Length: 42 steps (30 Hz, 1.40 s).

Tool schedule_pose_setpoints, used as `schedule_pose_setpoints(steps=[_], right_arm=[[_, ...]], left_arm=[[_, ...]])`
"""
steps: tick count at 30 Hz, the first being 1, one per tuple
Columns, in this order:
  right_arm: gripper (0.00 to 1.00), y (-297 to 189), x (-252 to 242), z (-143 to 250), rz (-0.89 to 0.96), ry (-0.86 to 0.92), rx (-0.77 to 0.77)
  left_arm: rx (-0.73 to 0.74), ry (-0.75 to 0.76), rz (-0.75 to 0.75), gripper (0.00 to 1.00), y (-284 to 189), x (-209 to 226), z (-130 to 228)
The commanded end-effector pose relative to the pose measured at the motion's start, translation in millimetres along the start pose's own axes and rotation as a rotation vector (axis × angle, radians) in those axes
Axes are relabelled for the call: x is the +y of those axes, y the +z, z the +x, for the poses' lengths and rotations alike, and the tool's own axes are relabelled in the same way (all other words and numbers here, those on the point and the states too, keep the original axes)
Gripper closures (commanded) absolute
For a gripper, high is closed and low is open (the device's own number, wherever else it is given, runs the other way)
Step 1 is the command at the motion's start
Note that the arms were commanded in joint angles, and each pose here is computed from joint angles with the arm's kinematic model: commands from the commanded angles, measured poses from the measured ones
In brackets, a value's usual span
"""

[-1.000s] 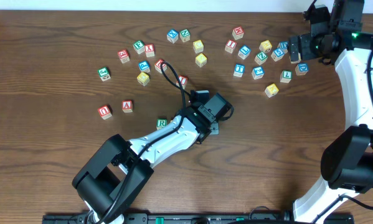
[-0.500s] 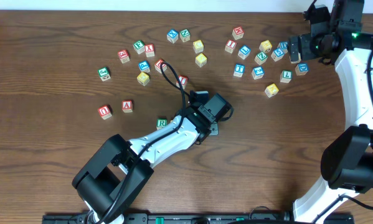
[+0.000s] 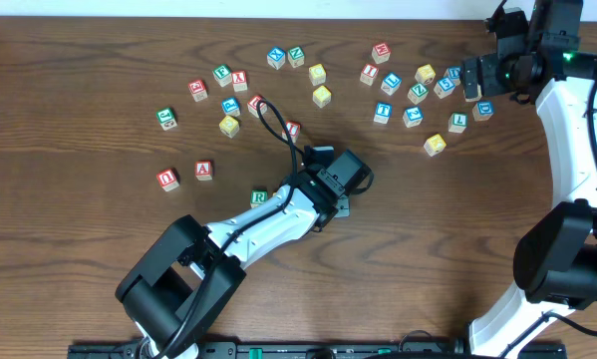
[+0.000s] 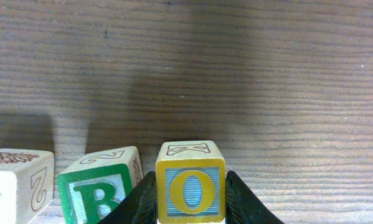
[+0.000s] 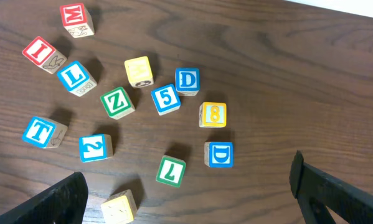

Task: Spell out ROBOT
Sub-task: 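Lower the yellow O block onto the table right of the B block, then open the left gripper and raise it back to the far left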

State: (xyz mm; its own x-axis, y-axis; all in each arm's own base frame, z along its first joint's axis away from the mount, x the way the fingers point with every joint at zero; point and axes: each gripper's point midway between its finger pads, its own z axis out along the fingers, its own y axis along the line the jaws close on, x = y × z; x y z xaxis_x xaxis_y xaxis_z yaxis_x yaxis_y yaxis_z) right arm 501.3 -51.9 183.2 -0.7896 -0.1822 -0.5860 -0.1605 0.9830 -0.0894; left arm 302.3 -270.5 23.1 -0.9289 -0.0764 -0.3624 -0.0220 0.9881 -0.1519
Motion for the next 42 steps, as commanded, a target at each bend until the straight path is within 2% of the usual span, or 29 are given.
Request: schedule_pose_setpoints(steps=[1, 4, 17, 22, 42], right_arm=[[0.01, -2, 1, -6, -0.007, 0.011, -0.016], [0.01, -2, 1, -6, -0.007, 0.011, -0.016], [0.01, -2, 1, -6, -0.007, 0.011, -0.016], [0.01, -2, 1, -6, -0.007, 0.011, -0.016], [0.01, -2, 1, -6, -0.007, 0.011, -0.016]], left_arm=[[0.008, 0.009, -0.003, 0.66, 0, 2, 4], [0.008, 0.009, -0.004, 0.62, 0, 2, 4], [-0.014, 0.027, 0.009, 0.61, 0, -1, -1], [-0.035, 0.037, -0.01, 0.55, 0, 2, -5], [-0.084, 0.069, -0.002, 0.54, 0, -1, -18]])
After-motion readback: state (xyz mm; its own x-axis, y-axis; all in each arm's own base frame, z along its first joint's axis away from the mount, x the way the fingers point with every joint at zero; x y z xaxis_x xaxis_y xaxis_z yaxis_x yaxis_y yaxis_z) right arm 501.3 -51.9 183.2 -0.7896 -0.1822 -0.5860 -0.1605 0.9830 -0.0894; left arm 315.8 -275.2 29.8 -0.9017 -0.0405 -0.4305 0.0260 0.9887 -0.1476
